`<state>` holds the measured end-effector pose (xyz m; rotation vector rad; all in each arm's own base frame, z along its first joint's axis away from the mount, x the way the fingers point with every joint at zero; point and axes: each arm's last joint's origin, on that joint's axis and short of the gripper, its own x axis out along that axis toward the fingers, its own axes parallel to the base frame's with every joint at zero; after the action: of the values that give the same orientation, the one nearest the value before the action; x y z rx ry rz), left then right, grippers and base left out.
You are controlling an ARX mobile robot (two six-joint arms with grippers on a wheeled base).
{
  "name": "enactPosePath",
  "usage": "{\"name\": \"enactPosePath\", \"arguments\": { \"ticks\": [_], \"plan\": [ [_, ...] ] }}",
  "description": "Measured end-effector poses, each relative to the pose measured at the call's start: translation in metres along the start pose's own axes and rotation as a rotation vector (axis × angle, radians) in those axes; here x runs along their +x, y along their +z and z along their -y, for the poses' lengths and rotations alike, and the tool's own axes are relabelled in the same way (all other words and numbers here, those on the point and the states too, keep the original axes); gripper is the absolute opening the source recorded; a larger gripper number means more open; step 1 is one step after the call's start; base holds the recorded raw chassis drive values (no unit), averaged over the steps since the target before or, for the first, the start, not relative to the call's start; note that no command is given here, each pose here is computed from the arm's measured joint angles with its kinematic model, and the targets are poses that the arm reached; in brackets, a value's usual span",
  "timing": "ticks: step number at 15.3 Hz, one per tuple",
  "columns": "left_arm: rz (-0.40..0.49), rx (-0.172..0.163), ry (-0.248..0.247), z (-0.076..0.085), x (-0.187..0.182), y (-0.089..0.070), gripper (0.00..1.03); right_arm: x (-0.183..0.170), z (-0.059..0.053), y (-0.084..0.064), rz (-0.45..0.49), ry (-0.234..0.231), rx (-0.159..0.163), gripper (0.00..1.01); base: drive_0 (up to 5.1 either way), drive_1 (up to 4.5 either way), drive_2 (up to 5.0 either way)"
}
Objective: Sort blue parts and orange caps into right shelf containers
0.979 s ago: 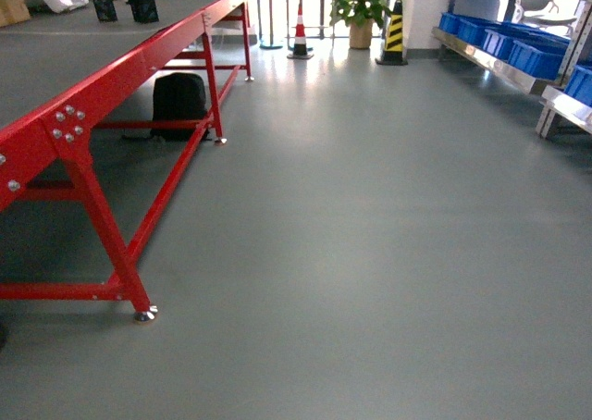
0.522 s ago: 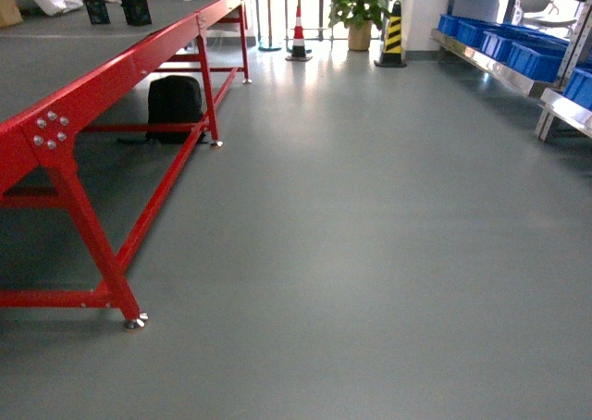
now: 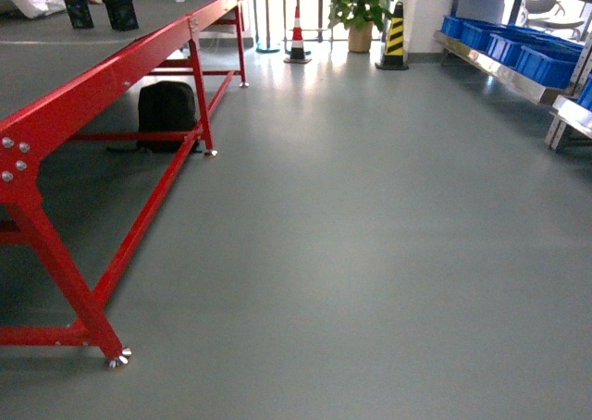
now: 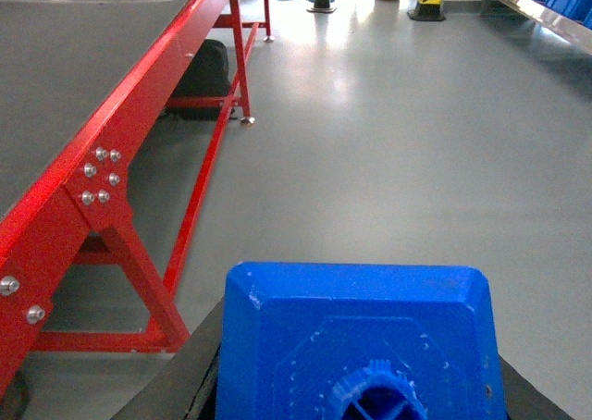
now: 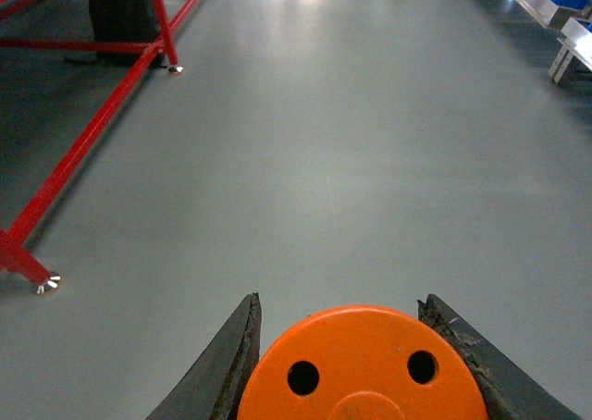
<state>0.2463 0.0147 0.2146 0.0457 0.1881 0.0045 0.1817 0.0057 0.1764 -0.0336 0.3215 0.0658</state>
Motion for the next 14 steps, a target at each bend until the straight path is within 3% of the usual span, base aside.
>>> {"name": "enactPosePath", "arguments": {
  "ticks": [14],
  "plan": [
    [-0.007,0.0,-0.005,0.0009,0.0006,-0.0012,0.45,0.0,0.0,0.0003,0.003,0.0,0.0,0.44,-0.1,4.17,-4.3]
  ]
}}
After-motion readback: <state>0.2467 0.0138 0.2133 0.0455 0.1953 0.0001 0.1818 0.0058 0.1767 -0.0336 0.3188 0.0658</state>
